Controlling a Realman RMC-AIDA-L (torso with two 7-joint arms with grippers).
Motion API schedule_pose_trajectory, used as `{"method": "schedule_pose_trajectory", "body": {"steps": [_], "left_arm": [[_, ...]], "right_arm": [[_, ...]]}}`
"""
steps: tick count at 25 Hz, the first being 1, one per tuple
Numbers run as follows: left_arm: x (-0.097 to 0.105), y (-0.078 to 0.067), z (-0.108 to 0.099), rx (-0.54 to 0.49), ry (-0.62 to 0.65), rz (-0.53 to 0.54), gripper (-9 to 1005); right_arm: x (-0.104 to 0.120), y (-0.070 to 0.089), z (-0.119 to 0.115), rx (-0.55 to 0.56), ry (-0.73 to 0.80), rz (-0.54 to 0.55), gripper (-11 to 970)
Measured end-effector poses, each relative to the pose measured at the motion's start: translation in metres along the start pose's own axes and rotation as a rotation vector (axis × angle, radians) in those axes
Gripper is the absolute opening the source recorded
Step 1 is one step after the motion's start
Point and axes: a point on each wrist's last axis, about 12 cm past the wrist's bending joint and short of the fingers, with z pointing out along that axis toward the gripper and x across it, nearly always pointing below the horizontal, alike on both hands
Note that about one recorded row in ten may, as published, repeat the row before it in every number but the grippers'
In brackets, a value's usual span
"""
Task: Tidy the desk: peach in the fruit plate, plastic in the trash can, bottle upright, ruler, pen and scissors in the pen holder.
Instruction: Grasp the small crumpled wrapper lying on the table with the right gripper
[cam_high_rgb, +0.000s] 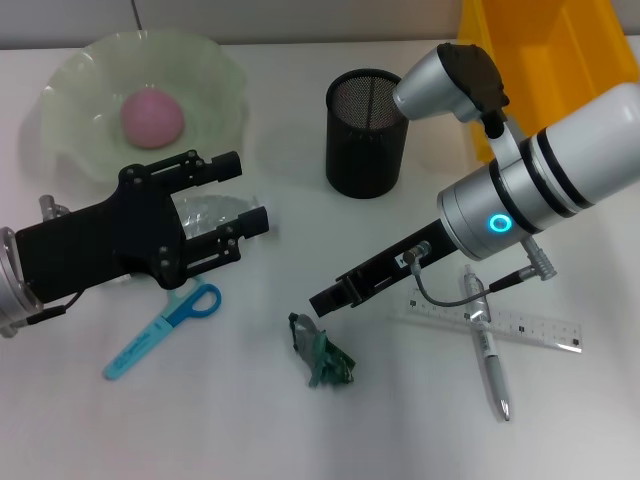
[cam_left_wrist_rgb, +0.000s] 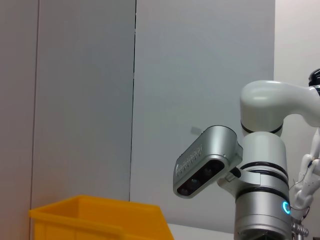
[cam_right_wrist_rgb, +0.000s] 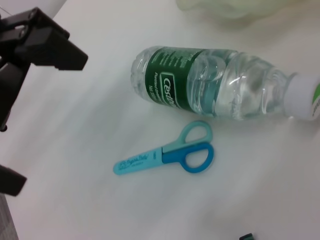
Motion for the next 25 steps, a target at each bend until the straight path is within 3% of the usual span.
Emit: {"method": "schedule_pose_trajectory", "body": {"steps": [13, 18, 24, 25], "left_arm": [[-0.001, 0.002, 0.003, 0.001, 0.0, 0.005, 639], [-0.001, 0.003, 0.003, -0.002, 0.001, 0.006, 639], [-0.001, 0.003, 0.001, -0.012, -0.001, 0.006, 639], [-0.001, 0.003, 0.001, -0.013, -0.001, 0.005, 639]], "right_arm": [[-0.005, -0.001, -0.015, -0.016, -0.022, -0.011, 129], [-0.011, -0.001, -0.034, 0.002, 0.092, 0.009, 149], [-0.021, 0.008, -0.027, 0.077, 0.194, -0.003, 173], [-0.024, 0.01, -0.025, 0.083, 0.199, -0.008, 213]]}}
